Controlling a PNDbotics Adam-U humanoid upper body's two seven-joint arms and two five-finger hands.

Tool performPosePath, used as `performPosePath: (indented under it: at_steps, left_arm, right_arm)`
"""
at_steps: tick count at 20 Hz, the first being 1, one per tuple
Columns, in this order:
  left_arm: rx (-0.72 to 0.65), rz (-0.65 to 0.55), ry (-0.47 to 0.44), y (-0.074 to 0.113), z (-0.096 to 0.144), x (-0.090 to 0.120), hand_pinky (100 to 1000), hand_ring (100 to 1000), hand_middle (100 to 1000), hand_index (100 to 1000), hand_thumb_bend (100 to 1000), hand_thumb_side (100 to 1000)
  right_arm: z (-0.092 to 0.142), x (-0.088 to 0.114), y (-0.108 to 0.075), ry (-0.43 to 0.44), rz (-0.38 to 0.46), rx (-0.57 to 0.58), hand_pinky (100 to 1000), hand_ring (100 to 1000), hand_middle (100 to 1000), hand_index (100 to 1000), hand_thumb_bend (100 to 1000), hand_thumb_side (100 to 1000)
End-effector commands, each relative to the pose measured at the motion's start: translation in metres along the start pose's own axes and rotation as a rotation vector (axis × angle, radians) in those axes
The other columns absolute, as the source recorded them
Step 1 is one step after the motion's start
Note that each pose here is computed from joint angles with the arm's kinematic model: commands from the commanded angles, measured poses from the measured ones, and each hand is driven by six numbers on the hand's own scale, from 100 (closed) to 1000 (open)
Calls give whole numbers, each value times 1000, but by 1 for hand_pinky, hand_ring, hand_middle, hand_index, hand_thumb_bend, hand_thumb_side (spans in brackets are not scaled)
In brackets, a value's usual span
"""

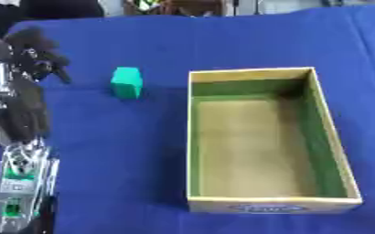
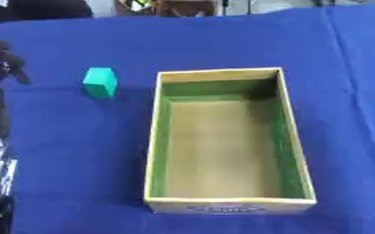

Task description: Pick up objects on the table and place them in the box.

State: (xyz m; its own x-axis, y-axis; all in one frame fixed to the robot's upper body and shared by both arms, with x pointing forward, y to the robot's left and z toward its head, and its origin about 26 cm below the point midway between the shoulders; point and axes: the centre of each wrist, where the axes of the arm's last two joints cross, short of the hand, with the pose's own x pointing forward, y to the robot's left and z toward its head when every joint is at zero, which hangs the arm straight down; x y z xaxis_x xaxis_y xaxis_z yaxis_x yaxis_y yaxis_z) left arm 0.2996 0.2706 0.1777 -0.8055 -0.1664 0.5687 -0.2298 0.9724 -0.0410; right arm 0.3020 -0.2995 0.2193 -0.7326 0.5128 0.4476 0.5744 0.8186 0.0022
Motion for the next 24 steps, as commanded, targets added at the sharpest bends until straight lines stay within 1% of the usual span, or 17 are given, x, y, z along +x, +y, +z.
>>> performPosePath:
  at_steps: [1,4,7,9,12,14,16,17,20,22,23,24]
  left_arm:
    - [1,-15,-27,4,-5,6,282,471,538,717,100,1000]
    - [-11,-34,-40,7,-8,7,271,470,538,718,100,1000]
    - [-54,-86,-83,16,-18,11,268,472,542,724,100,1000]
    - [-109,-157,-127,24,-32,17,266,476,552,746,100,1000]
    - [-229,-330,-168,39,-59,32,252,490,595,800,100,1000]
    - [-330,-462,-143,46,-75,37,243,495,607,818,100,1000]
    - [-409,-562,-112,52,-90,37,242,499,613,829,100,999]
    - [-443,-610,-101,55,-98,36,247,506,635,848,100,992]
    - [-529,-725,-70,60,-117,27,263,527,662,877,100,979]
    - [-597,-814,-52,63,-128,22,287,553,684,900,100,992]
    - [-645,-865,-39,65,-133,19,310,579,706,918,117,1000]
    - [-701,-916,-23,67,-138,16,338,607,729,933,162,1000]
  right_arm:
    - [-5,4,-3,-31,10,0,727,809,658,765,100,800]
    - [-4,4,-3,-28,11,2,728,810,657,765,100,799]
    - [-4,4,-3,-27,13,4,728,810,657,765,100,798]
    - [-4,4,-4,-26,15,7,728,810,657,765,100,799]
    - [-4,4,-4,-26,17,13,728,810,657,765,100,798]
    - [-3,4,-4,-26,17,16,728,810,657,765,100,798]
    - [-3,4,-4,-25,17,20,728,810,657,765,100,798]
    - [-3,3,-4,-25,18,22,728,810,657,765,100,798]
    - [-3,3,-4,-24,18,30,728,810,656,764,100,800]
    - [-3,4,-4,-25,18,35,728,810,656,765,100,800]
    - [-3,4,-4,-25,19,37,729,810,656,765,100,800]
    - [-3,4,-5,-25,19,40,729,811,656,765,100,800]
